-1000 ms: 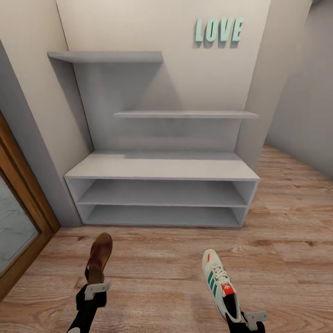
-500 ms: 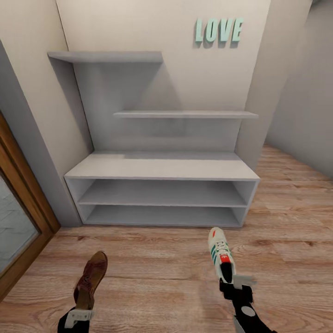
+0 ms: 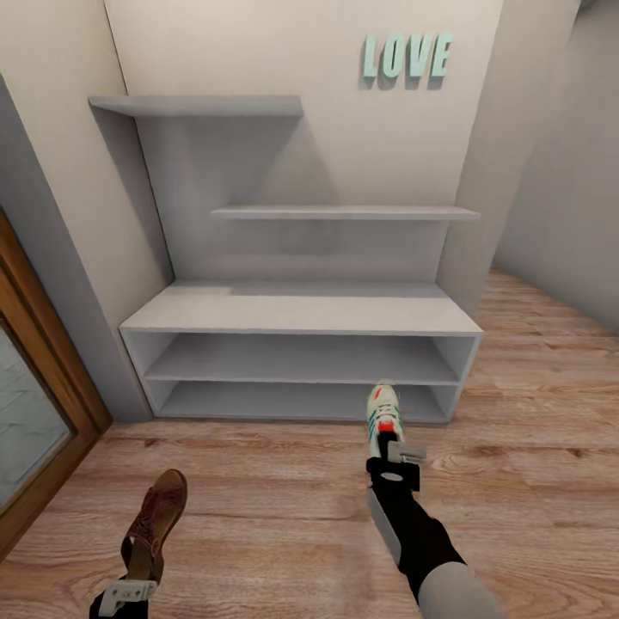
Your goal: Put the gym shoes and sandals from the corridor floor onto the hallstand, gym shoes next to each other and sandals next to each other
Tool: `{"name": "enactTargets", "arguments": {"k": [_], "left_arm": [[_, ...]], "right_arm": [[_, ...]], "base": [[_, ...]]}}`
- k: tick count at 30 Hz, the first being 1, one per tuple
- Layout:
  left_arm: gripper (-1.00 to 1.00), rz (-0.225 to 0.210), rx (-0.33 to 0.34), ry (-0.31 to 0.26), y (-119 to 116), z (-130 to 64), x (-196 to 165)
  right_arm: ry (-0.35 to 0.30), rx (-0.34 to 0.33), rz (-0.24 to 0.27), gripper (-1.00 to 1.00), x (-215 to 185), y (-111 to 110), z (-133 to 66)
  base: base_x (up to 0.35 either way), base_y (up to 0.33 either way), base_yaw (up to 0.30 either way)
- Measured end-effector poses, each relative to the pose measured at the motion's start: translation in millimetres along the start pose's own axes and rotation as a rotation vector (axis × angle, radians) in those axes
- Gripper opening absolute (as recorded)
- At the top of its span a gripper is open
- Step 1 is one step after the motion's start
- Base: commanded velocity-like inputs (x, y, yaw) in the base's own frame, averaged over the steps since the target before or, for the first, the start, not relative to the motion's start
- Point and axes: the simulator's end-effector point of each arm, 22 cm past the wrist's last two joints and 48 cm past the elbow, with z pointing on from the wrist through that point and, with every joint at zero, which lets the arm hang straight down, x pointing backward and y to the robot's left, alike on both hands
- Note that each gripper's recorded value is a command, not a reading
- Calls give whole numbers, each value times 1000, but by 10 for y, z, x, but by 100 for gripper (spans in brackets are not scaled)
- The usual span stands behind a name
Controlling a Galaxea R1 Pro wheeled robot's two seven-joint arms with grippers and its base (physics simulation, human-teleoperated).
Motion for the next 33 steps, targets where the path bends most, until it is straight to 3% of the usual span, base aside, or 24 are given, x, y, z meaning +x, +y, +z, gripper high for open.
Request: {"name": "enactTargets", "arguments": {"k": [9,33], "left_arm": [[-100,1,1,-4,1,4,-19],[-100,5,9,-7,-34,5,-24]], "right_arm": [[1,35,-22,-100,-685,-32,-8],[-6,32,-13,-100,-749,-33,-19]], "base": [[0,0,0],[0,0,0]]}}
